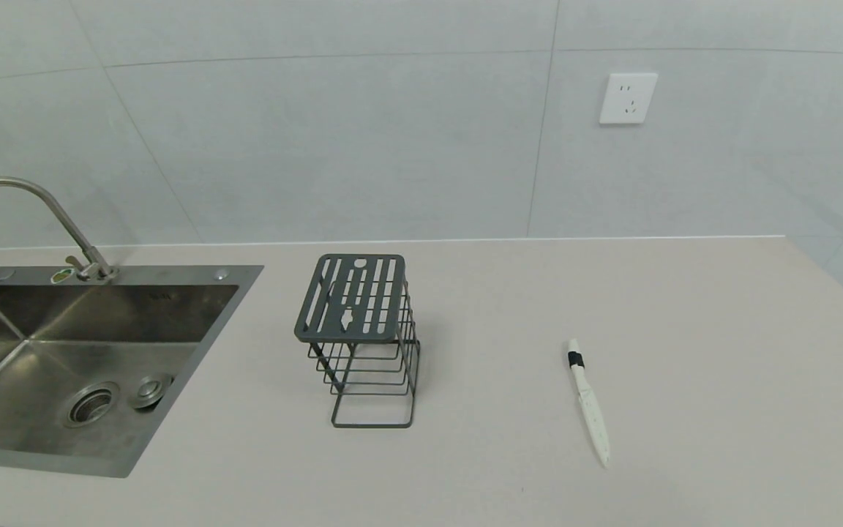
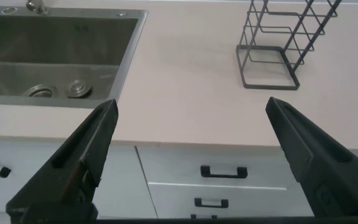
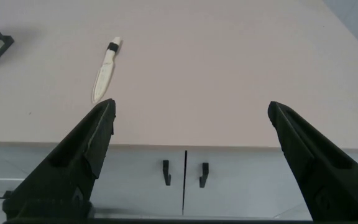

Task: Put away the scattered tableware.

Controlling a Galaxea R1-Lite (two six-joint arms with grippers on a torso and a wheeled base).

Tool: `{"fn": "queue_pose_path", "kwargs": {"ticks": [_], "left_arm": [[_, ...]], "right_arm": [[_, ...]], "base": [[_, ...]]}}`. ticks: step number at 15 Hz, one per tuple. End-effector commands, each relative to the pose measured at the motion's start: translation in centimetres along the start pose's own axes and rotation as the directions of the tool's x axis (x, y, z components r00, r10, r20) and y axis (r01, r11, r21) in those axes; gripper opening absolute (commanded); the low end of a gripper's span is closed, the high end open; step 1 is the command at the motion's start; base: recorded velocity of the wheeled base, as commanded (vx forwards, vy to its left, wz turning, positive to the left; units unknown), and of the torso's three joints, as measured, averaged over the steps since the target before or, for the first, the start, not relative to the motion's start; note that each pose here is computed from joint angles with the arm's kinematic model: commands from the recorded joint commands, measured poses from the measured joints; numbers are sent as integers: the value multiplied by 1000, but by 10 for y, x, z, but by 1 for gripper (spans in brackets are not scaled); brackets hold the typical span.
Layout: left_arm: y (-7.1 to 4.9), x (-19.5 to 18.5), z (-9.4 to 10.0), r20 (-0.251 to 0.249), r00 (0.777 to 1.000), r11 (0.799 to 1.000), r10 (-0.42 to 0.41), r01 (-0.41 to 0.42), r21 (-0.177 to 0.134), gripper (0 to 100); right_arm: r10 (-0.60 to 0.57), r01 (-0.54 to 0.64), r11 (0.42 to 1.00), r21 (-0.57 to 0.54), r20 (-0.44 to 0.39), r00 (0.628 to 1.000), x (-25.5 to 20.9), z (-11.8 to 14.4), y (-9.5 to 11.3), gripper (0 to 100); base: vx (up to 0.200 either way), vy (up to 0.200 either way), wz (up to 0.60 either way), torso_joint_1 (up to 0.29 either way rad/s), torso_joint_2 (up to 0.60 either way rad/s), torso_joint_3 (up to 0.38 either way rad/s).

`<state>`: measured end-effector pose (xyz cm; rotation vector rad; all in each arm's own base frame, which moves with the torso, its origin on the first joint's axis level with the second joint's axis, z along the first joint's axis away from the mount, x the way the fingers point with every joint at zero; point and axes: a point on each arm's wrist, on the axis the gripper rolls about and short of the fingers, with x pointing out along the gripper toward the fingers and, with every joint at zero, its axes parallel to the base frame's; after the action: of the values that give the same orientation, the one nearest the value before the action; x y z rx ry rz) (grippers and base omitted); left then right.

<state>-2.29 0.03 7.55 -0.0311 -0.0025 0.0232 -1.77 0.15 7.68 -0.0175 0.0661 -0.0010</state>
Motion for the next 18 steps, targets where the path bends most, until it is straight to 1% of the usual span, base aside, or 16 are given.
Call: {"fn": "queue_pose_path", "kwargs": {"ticks": [1,3,4,5,6,8,9,10,11,12,13,15,18], "left_arm": [[0,0,0,-1,1000,1000,1,-1,0,100],[0,0,0,-1,1000,1000,1,-1,-1,100],[0,0,0,-1,1000,1000,1,-1,-1,100],[0,0,0,-1,1000,1000,1,-1,-1,100],[0,0,0,-1,1000,1000,1,-1,-1,100],[0,0,0,-1,1000,1000,1,-1,0,100],[0,0,0,-1,1000,1000,1,-1,0,100],[0,0,0,-1,1000,1000,1,-1,2,100],[0,0,0,-1,1000,1000,1,-1,3,100],[0,0,0,1,1000,1000,0,0,2,100],[0,0,0,1,1000,1000,0,0,2,100],[0,0,0,1,1000,1000,0,0,3,100],[0,0,0,1,1000,1000,0,0,3,100]], "right_arm": [[0,0,1000,0,-1,1000,0,0,0,100],[5,-5,1000,-3,0,1000,0,0,0,100],[14,-14,1000,-6,16,1000,0,1,0,100],[45,-44,999,-12,81,996,-5,0,0,100],[46,-45,999,-11,96,994,-5,2,0,100],[58,-57,998,-14,167,984,-7,10,0,100],[69,-66,998,-22,245,967,-12,25,0,100],[84,-80,996,-26,291,953,-18,42,0,100],[136,-130,991,-40,286,949,-18,55,1,100],[200,-193,980,-52,243,949,-12,63,2,100],[270,-265,963,-52,171,948,-2,68,3,100],[342,-342,940,-20,38,939,18,70,5,100],[425,-425,905,25,-110,898,42,71,7,100]], "base": [[0,0,0,300,-41,242],[0,0,0,198,-24,161],[0,0,0,95,-12,66],[0,0,0,0,0,0],[0,0,0,0,0,0],[0,0,0,0,0,0],[0,0,0,0,0,0],[0,0,0,0,0,0],[0,0,0,0,0,0],[0,0,0,0,0,0],[0,0,0,0,0,0],[0,0,0,0,0,0],[0,0,0,0,0,0]]}}
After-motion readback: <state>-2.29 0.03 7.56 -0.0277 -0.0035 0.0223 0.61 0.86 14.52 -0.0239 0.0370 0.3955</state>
